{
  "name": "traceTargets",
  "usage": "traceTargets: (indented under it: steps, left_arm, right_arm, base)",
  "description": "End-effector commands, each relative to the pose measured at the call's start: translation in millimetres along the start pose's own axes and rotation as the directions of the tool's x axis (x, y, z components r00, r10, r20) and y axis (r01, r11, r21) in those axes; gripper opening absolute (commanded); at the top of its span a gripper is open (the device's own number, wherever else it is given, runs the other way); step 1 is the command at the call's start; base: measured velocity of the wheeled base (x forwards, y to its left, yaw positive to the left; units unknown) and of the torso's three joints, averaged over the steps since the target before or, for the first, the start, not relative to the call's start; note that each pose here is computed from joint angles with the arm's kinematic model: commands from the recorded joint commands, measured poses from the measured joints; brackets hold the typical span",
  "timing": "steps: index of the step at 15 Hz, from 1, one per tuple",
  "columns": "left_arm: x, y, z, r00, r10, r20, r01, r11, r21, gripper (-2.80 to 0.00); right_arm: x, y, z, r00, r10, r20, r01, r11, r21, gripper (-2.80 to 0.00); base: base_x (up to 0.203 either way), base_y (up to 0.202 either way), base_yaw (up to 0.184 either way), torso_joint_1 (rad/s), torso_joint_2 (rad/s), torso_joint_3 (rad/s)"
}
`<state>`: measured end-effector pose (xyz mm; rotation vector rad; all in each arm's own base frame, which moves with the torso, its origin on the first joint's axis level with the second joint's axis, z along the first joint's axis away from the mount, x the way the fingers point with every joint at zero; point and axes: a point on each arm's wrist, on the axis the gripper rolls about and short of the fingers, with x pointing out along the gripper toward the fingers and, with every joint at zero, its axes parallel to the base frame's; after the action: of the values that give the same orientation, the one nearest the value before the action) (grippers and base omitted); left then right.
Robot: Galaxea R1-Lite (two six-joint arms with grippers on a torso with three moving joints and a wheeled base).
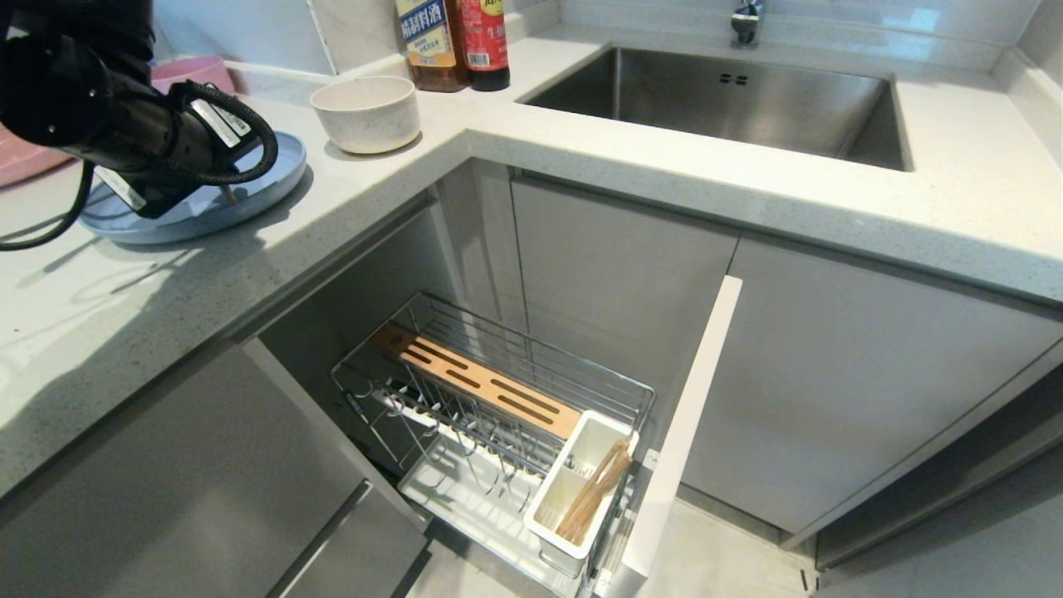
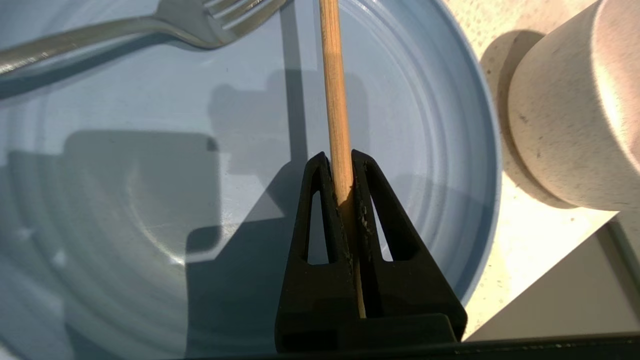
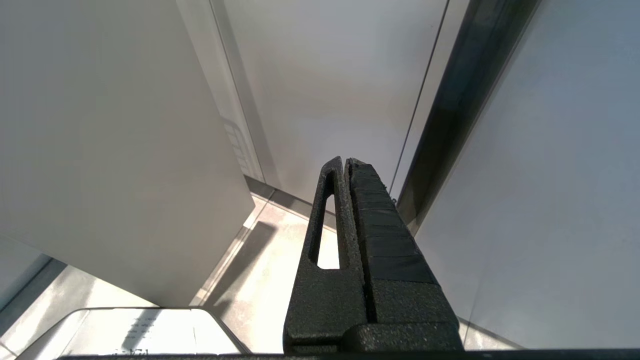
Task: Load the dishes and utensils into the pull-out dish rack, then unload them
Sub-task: Pick up the chopsticks and place it in the cupboard
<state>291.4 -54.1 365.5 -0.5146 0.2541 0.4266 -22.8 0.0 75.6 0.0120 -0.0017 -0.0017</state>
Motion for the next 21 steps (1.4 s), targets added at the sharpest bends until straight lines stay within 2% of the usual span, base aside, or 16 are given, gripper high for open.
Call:
traceTargets:
  steps: [1, 7, 10, 12, 13, 14, 16, 19, 21]
  left_arm:
    - [-6, 1.6, 3, 1.0, -0.004, 0.011, 0.004, 1.0, -0.011, -2.8]
    - [-47, 14.1, 28, 0.994, -0.057, 0.092, 0.063, 0.996, -0.064, -2.8]
    - [-84, 22.8, 41, 0.98, -0.163, 0.112, 0.173, 0.981, -0.092, -2.8]
    - [-108, 27.5, 46, 0.961, -0.255, 0.108, 0.267, 0.957, -0.111, -2.8]
    - [-121, 28.8, 47, 0.939, -0.332, 0.087, 0.341, 0.931, -0.129, -2.8]
    - [-135, 30.0, 47, 0.907, -0.417, 0.052, 0.42, 0.897, -0.139, -2.8]
    - [-156, 31.0, 39, 0.829, -0.557, -0.041, 0.547, 0.825, -0.139, -2.8]
    - [-181, 27.0, 19, 0.698, -0.692, -0.183, 0.679, 0.721, -0.138, -2.8]
    - [-196, 24.0, 2, 0.588, -0.754, -0.294, 0.753, 0.643, -0.142, -2.8]
  right_arm:
    - [0, 0, 0, 1.0, 0.0, -0.001, 0.0, 1.0, 0.0, -2.8]
    - [0, 0, 0, 1.0, 0.0, -0.002, 0.0, 1.0, 0.0, -2.8]
    - [0, 0, 0, 1.0, 0.0, -0.002, 0.0, 1.0, 0.0, -2.8]
    - [0, 0, 0, 1.0, 0.0, -0.002, 0.0, 1.0, 0.0, -2.8]
    - [0, 0, 0, 1.0, 0.0, -0.002, 0.0, 1.0, 0.0, -2.8]
    - [0, 0, 0, 1.0, 0.0, -0.002, 0.0, 1.0, 0.0, -2.8]
    - [0, 0, 0, 1.0, 0.0, -0.002, 0.0, 1.0, 0.0, -2.8]
    - [0, 0, 0, 1.0, 0.0, -0.001, 0.0, 1.0, 0.0, -2.8]
    - [0, 0, 0, 1.0, 0.0, -0.002, 0.0, 1.0, 0.0, -2.8]
  base:
    - [0.0, 0.0, 0.0, 0.0, 0.0, 0.0]
    - [0.0, 0.0, 0.0, 0.0, 0.0, 0.0]
    - [0.0, 0.0, 0.0, 0.0, 0.0, 0.0]
    - [0.0, 0.0, 0.0, 0.0, 0.0, 0.0]
    - [0.0, 0.0, 0.0, 0.0, 0.0, 0.0]
    - [0.0, 0.0, 0.0, 0.0, 0.0, 0.0]
    - [0.0, 0.0, 0.0, 0.0, 0.0, 0.0]
    - [0.0, 0.0, 0.0, 0.0, 0.0, 0.0]
    - [0.0, 0.0, 0.0, 0.0, 0.0, 0.0]
